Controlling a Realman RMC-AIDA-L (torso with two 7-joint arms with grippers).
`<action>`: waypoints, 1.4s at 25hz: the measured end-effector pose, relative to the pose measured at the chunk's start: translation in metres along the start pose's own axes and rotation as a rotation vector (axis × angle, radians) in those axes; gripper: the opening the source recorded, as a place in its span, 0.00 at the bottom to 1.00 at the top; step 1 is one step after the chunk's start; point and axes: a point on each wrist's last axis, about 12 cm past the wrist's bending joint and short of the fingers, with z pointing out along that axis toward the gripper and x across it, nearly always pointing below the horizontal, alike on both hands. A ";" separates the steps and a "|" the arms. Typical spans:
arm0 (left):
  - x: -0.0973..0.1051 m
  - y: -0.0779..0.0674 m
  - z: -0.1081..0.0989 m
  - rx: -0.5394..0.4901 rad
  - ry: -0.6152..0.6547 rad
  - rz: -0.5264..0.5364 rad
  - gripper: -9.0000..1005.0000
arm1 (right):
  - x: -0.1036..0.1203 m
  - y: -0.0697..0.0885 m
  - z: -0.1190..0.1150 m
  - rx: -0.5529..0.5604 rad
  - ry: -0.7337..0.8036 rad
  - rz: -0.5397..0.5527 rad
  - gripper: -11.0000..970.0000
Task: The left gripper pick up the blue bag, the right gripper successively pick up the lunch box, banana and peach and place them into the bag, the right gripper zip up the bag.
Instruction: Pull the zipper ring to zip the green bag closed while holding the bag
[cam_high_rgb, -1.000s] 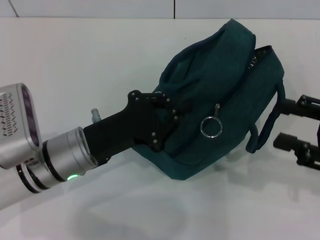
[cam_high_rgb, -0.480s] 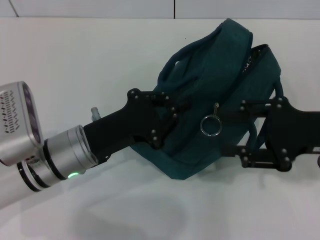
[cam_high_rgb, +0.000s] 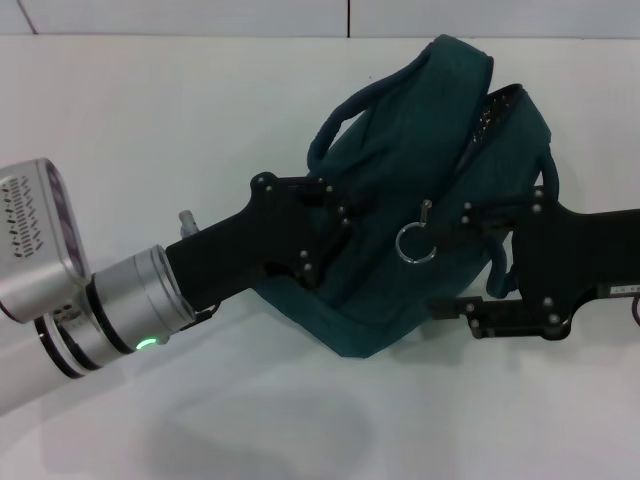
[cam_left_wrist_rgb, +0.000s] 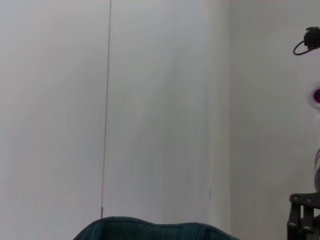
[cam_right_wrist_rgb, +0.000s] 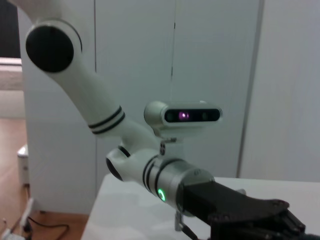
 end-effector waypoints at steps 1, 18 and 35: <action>0.000 0.000 0.000 -0.004 0.001 0.000 0.06 | 0.002 0.000 -0.001 0.009 0.004 -0.014 0.61; -0.002 0.003 0.001 -0.022 -0.015 0.004 0.06 | 0.055 0.016 -0.002 0.062 -0.137 0.159 0.61; -0.002 -0.004 -0.006 -0.004 -0.036 -0.005 0.06 | 0.085 0.007 -0.021 0.303 -0.096 0.273 0.61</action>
